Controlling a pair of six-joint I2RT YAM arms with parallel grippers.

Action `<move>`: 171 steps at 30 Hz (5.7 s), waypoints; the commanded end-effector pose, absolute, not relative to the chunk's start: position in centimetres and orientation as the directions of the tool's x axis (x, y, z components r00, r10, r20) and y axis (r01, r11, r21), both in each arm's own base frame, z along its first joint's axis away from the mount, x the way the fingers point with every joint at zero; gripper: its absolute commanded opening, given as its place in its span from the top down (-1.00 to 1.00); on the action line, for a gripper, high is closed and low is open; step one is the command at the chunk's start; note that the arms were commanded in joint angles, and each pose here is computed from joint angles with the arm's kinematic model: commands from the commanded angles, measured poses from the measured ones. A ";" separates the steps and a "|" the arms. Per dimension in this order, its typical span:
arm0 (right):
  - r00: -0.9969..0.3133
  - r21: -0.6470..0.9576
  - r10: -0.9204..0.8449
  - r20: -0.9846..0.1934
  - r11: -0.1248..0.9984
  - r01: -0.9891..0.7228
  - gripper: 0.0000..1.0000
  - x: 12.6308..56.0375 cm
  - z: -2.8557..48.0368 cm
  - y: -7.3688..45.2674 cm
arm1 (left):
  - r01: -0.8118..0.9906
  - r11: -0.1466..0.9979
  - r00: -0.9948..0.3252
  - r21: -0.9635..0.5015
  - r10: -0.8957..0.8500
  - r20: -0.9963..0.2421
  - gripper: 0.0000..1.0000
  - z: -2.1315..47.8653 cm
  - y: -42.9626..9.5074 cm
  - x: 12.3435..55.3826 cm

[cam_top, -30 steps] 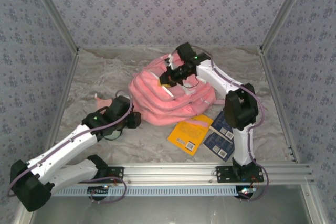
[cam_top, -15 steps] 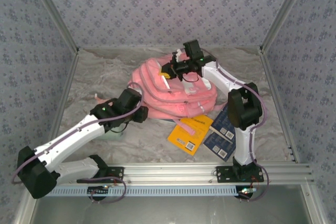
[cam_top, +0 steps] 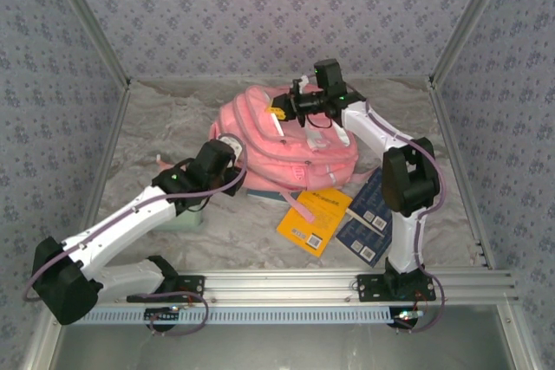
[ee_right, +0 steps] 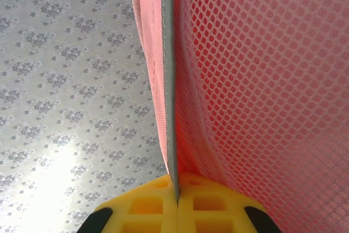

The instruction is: Pack the student bag

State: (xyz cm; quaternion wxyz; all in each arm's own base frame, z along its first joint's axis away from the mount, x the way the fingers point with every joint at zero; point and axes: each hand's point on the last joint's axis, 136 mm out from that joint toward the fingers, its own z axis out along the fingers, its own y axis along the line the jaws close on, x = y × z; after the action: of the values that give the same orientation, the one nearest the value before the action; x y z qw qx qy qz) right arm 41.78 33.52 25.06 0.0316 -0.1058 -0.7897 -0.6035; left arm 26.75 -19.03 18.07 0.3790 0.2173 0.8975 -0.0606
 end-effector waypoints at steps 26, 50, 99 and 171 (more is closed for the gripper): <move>-0.999 0.984 0.015 0.037 0.174 0.039 1.00 39.4 31.8 32.2 | 0.427 0.904 -0.613 -0.021 0.272 -0.742 0.73 16.9 -19.9 30.6; -0.998 0.928 -0.002 -0.063 0.369 -0.060 1.00 38.2 29.5 30.7 | 0.520 0.852 -0.694 -0.067 0.375 -0.614 0.80 13.2 -20.6 28.2; -0.878 0.713 0.407 -0.251 0.692 0.117 -0.06 30.1 25.6 19.5 | 0.547 0.653 -0.804 -0.524 0.235 -0.547 1.00 16.3 -31.8 23.1; -0.864 0.527 0.003 -0.504 0.794 -0.304 1.00 30.8 29.0 18.0 | 0.627 0.661 -0.734 -0.412 0.324 -0.597 1.00 18.8 -29.7 22.3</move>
State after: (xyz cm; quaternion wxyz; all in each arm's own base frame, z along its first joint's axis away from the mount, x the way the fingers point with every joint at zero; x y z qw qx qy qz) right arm 30.66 17.84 27.29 -0.2251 0.0187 -0.9178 -0.3265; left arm 23.59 -29.18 17.08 0.2332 0.2721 0.8908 -0.2794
